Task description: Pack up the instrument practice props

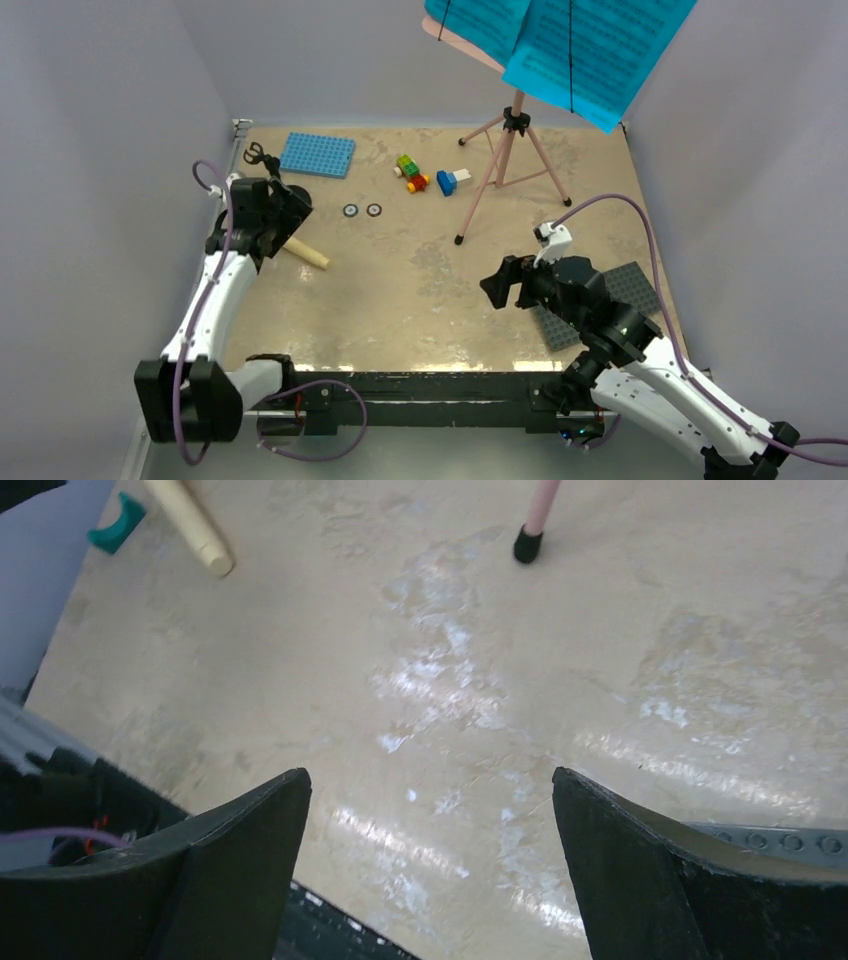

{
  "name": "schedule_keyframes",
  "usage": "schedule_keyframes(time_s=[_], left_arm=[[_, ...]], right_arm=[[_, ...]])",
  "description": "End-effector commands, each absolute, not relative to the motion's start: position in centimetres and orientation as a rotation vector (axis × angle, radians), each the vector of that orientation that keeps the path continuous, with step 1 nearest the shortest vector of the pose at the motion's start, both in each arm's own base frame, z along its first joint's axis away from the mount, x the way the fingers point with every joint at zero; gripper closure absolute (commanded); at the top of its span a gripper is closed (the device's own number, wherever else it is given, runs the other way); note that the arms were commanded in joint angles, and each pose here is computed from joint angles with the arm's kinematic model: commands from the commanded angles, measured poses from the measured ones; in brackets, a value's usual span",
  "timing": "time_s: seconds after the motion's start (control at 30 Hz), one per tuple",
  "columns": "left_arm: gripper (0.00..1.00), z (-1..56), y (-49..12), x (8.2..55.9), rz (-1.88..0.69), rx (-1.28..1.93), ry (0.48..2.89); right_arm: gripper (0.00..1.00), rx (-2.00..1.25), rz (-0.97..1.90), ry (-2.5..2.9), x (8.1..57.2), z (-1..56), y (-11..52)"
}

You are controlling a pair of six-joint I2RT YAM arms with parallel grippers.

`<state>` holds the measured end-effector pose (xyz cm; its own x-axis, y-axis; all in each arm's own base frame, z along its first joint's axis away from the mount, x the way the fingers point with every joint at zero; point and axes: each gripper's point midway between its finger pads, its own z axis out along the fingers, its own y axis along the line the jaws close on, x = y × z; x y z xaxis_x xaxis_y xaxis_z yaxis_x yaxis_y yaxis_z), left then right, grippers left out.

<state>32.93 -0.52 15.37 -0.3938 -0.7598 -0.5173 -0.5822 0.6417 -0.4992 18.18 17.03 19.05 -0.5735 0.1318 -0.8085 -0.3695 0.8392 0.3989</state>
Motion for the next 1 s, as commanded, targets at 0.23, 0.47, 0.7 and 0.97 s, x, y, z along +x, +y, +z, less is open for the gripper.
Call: schedule_keyframes(time_s=[0.23,0.47,0.7,0.97], left_arm=[[0.02,17.2,-13.5,26.0,-0.714,-0.570,2.106],[0.06,16.2,-16.2,21.7,-0.839,-0.416,2.071],[0.09,15.9,-16.3,20.0,-0.961,-0.355,1.951],[0.10,15.2,-16.1,20.1,-0.882,-0.292,2.005]], right_arm=[[0.12,0.202,0.413,1.908,31.2,22.3,16.0],[0.22,0.217,0.357,1.905,39.3,20.5,16.6],[0.29,0.210,0.376,1.918,43.4,18.8,19.0],[0.39,0.271,0.336,2.005,45.4,15.5,19.8]])
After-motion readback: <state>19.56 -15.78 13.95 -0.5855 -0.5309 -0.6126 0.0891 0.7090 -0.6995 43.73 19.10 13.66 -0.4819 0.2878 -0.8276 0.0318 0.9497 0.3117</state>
